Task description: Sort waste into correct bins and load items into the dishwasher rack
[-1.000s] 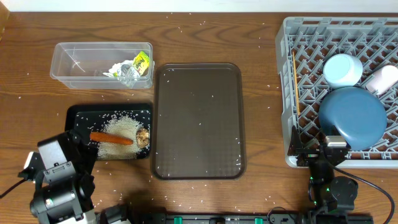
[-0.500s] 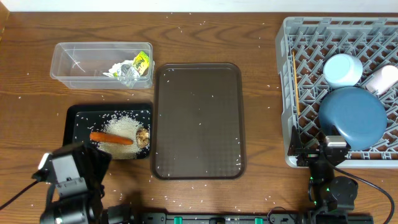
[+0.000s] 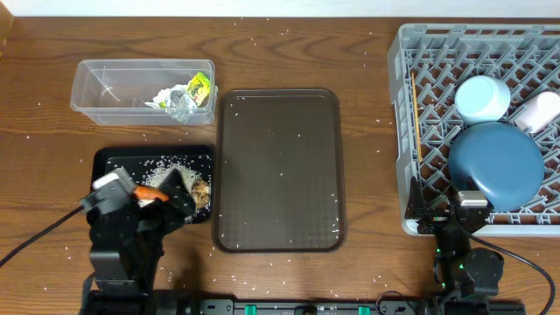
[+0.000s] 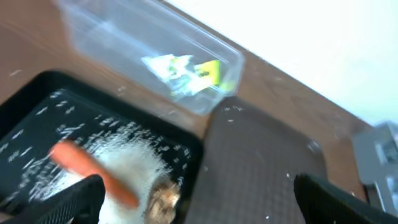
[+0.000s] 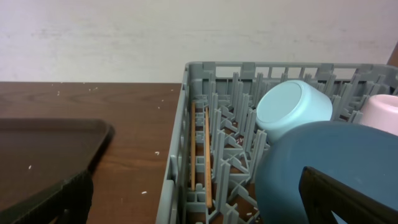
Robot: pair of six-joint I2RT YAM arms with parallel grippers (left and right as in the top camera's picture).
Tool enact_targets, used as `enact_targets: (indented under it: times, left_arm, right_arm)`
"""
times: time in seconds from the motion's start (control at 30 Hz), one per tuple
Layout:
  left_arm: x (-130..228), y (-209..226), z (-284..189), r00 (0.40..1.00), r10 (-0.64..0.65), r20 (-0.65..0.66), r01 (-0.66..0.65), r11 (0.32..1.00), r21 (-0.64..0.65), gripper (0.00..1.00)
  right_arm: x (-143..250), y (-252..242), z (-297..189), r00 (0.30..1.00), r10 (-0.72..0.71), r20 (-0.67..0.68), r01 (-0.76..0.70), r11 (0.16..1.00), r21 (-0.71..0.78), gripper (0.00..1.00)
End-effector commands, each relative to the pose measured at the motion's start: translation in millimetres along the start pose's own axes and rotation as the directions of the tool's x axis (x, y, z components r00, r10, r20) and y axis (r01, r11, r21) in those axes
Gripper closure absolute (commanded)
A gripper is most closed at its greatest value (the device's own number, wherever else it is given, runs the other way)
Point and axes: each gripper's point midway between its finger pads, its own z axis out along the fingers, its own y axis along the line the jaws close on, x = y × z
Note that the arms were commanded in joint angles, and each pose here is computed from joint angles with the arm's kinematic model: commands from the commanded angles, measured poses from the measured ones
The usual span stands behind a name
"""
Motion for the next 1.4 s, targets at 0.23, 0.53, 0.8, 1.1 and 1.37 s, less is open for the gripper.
enact_targets:
  times: [0.23,0.53,0.8,1.1,1.37]
  left_arm:
    - [48,3,34,0.99,0.11,0.09,-0.123,0.981,0.153,0.02]
    - [53,6,48,0.95,0.071,0.304,-0.148,0.959,0.24,0.02]
    - [59,9,53,0.937,0.148,0.316,-0.222,0.952,0.212,0.02]
    - [65,21,58,0.939,0.19,0.285,-0.241,0.958,0.157,0.02]
    - [64,24,59,0.939,0.188,0.287,-0.237,0.961,0.145,0.02]
  right_arm:
    - [0,-4,0,1.0,-0.011,0.001,0.011,1.0,0.02,0.01]
    - [0,-4,0,1.0,-0.011,0.001,0.011,1.0,0.02,0.01]
    - [0,-4,0,1.0,-0.011,0.0,0.011,1.0,0.02,0.01]
    - [0,-4,0,1.0,-0.011,0.0,0.011,1.0,0.02,0.01]
    - [0,-4,0,1.0,-0.011,0.001,0.011,1.0,0.02,0.01]
